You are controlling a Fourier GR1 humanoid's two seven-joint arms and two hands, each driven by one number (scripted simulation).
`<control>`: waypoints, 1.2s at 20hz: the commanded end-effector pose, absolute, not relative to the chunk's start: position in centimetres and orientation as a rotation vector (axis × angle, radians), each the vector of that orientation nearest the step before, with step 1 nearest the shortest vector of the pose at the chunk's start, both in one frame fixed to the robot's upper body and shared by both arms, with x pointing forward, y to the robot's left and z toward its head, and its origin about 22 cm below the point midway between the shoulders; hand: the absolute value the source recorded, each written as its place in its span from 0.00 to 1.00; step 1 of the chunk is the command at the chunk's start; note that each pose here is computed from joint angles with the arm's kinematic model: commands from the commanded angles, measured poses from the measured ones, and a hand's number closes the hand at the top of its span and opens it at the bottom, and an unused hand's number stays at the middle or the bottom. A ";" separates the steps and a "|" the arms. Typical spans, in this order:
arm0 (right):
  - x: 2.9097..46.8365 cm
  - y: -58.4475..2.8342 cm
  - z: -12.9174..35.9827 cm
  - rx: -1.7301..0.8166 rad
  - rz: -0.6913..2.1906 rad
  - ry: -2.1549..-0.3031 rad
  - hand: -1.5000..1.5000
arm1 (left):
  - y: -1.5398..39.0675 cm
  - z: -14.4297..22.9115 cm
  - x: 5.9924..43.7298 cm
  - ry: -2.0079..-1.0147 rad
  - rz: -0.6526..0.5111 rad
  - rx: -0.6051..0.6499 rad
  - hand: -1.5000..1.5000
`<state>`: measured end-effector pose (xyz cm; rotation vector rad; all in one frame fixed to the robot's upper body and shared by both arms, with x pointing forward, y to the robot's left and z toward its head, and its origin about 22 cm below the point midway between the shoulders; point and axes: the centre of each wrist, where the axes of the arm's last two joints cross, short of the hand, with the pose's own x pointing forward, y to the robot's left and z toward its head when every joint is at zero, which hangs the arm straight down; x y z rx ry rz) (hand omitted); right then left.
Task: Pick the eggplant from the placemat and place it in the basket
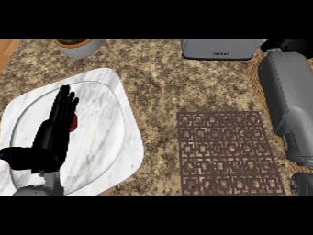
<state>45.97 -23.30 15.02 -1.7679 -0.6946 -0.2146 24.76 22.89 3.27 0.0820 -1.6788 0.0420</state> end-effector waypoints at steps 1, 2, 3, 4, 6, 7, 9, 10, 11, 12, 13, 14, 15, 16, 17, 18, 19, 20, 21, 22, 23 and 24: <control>45.4 -25.4 14.4 -1.724 -0.399 -0.499 1.00 | 23.7 2.5 23.7 -1.678 0.047 0.106 0.50; 45.4 -23.4 13.8 -1.739 -0.384 -0.481 1.00 | 23.6 2.6 23.8 -1.667 0.030 0.109 0.50; 45.2 -23.9 13.6 -1.727 -0.385 -0.468 1.00 | 25.5 3.6 24.5 -1.681 0.046 0.106 0.50; 45.0 -25.5 13.1 -1.709 -0.393 -0.474 1.00 | 24.0 2.9 23.7 -1.663 0.042 0.086 0.50; 45.0 -25.1 12.5 -1.693 -0.363 -0.434 1.00 | 22.7 3.6 25.3 -1.676 0.044 0.093 0.50; 44.5 -25.3 12.0 -1.689 -0.369 -0.446 1.00 | 21.8 3.8 25.0 -1.681 0.062 0.098 0.50; 44.3 -25.3 10.8 -1.685 -0.347 -0.419 1.00 | 21.4 2.7 24.2 -1.694 0.041 0.089 0.50; 44.1 -25.7 11.0 -1.693 -0.323 -0.414 1.00 | 24.8 2.2 22.9 -1.664 0.056 0.081 0.50; 44.0 -25.8 11.1 -1.687 -0.319 -0.406 1.00 | 24.7 3.2 24.1 -1.669 0.049 0.096 0.50; 43.5 -26.0 10.0 -1.677 -0.341 -0.407 1.00 | 23.0 3.1 25.1 -1.672 0.067 0.103 0.50; 43.0 -27.7 8.4 -1.671 -0.354 -0.404 1.00 | 23.5 2.6 24.7 -1.673 0.037 0.103 0.50; 43.3 -26.2 9.3 -1.665 -0.373 -0.432 1.00 | 24.9 3.3 23.6 -1.674 0.053 0.087 0.50; 42.9 -27.9 10.3 -1.682 -0.366 -0.442 1.00 | 23.2 4.1 24.4 -1.667 0.053 0.095 0.50; 42.2 -27.4 7.9 -1.670 -0.368 -0.463 1.00 | 23.7 3.7 25.6 -1.681 0.042 0.086 0.50; 41.6 -27.0 7.4 -1.660 -0.368 -0.454 1.00 | 24.5 3.1 24.7 -1.663 0.064 0.086 0.50; 41.9 -28.2 7.7 -1.656 -0.394 -0.458 1.00 | 24.2 2.8 23.9 -1.671 0.048 0.077 0.50; 41.3 -28.6 7.1 -1.663 -0.389 -0.445 1.00 | 23.9 3.0 25.4 -1.663 0.060 0.094 0.50; 41.7 -29.3 8.6 -1.679 -0.394 -0.434 1.00 | 23.7 3.8 24.6 -1.678 0.051 0.086 0.50; 40.1 -28.4 4.6 -1.669 -0.392 -0.438 1.00 | 23.5 3.0 24.4 -1.670 0.062 0.079 0.50; 40.6 -29.2 5.7 -1.649 -0.446 -0.439 1.00 | 23.2 4.1 23.8 -1.685 0.044 0.101 0.50; 41.0 -29.2 6.9 -1.654 -0.441 -0.460 1.00 | 23.1 2.8 24.2 -1.685 0.051 0.098 0.50; 39.9 -29.1 5.5 -1.638 -0.427 -0.455 1.00 | 23.9 3.5 24.8 -1.670 0.057 0.086 0.50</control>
